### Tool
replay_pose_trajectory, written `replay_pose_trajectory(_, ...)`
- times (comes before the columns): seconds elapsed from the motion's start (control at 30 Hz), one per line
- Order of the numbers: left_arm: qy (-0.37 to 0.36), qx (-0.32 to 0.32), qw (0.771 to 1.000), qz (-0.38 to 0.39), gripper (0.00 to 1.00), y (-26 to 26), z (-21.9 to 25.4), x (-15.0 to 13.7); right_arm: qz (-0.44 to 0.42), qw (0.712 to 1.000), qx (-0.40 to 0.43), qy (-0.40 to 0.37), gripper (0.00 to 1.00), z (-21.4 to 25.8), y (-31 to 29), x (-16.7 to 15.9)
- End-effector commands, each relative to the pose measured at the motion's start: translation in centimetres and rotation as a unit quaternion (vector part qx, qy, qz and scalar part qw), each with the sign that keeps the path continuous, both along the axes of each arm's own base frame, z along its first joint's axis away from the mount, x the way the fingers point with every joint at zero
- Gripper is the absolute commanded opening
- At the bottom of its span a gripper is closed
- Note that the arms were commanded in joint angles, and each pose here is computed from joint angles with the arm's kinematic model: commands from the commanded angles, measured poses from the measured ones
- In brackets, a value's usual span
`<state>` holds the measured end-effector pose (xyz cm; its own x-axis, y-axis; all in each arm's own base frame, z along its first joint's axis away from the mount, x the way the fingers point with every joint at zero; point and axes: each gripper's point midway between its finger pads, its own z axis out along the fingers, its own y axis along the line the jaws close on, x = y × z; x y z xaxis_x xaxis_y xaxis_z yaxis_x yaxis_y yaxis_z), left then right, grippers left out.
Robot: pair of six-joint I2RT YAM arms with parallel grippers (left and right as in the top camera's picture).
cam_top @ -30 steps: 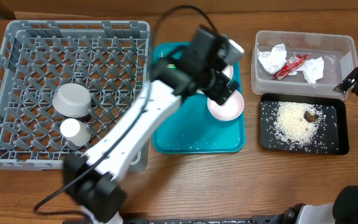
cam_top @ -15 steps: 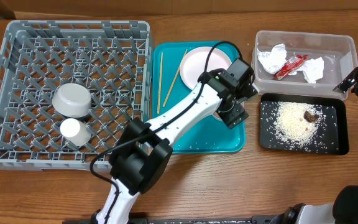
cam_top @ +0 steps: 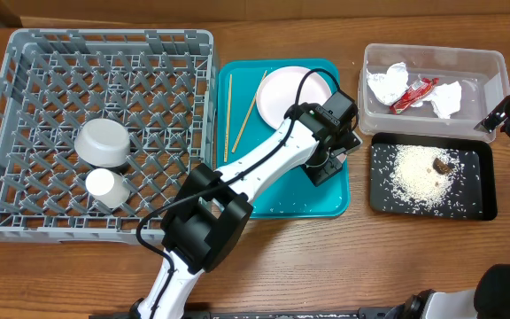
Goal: Sort waste into correct bins and load items into the dishwasher
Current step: 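Move the left gripper to the pink bowl and grasp its rim, then carry the pink bowl over the rack with the left gripper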
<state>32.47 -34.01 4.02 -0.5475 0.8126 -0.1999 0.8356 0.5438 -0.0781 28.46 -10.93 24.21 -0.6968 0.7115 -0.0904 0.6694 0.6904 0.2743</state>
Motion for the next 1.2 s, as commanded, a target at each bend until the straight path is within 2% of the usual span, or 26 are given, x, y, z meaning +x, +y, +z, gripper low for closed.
replay_pose_trajectory(0.0, 0.004, 0.028, 1.000, -0.001, 0.40, 0.6, -1.5, 0.0, 0.000, 1.000, -0.010, -0.017, 1.00, 1.0, 0.0, 0.0)
replay_pose_trajectory(0.07, 0.002, 0.040, 0.999, 0.000, 0.37, 1.0, -1.9, 0.0, 0.000, 1.000, -0.010, -0.017, 1.00, 1.0, 0.0, 0.0)
replay_pose_trajectory(0.13, 0.000, 0.040, 0.999, 0.001, 0.29, 1.0, -1.8, 0.1, 0.000, 1.000, -0.010, -0.017, 1.00, 1.0, 0.0, 0.0)
replay_pose_trajectory(0.2, -0.001, 0.038, 0.999, 0.001, 0.13, 1.0, -1.7, 0.1, 0.000, 1.000, -0.010, -0.017, 1.00, 1.0, 0.0, 0.1)
replay_pose_trajectory(0.3, -0.002, 0.038, 0.999, 0.001, 0.04, 1.0, -1.6, 0.1, 0.000, 1.000, -0.010, -0.017, 1.00, 1.0, 0.0, 0.1)
replay_pose_trajectory(0.53, -0.016, 0.031, 0.999, 0.015, 0.04, 0.7, 0.3, 0.8, 0.000, 1.000, -0.010, -0.017, 1.00, 1.0, 0.0, 0.0)
replay_pose_trajectory(0.77, -0.075, -0.030, 0.993, 0.080, 0.04, 0.5, 8.7, 4.4, 0.000, 1.000, -0.010, -0.017, 1.00, 1.0, 0.0, 0.0)
replay_pose_trajectory(1.0, -0.097, -0.072, 0.976, 0.183, 0.04, 6.1, 15.3, 8.4, 0.001, 1.000, -0.011, -0.017, 1.00, 1.0, 0.0, 0.1)
replay_pose_trajectory(1.17, -0.041, -0.116, 0.965, 0.230, 0.04, 10.6, 16.6, 9.3, 0.001, 1.000, -0.011, -0.017, 1.00, 1.0, 0.0, 0.1)
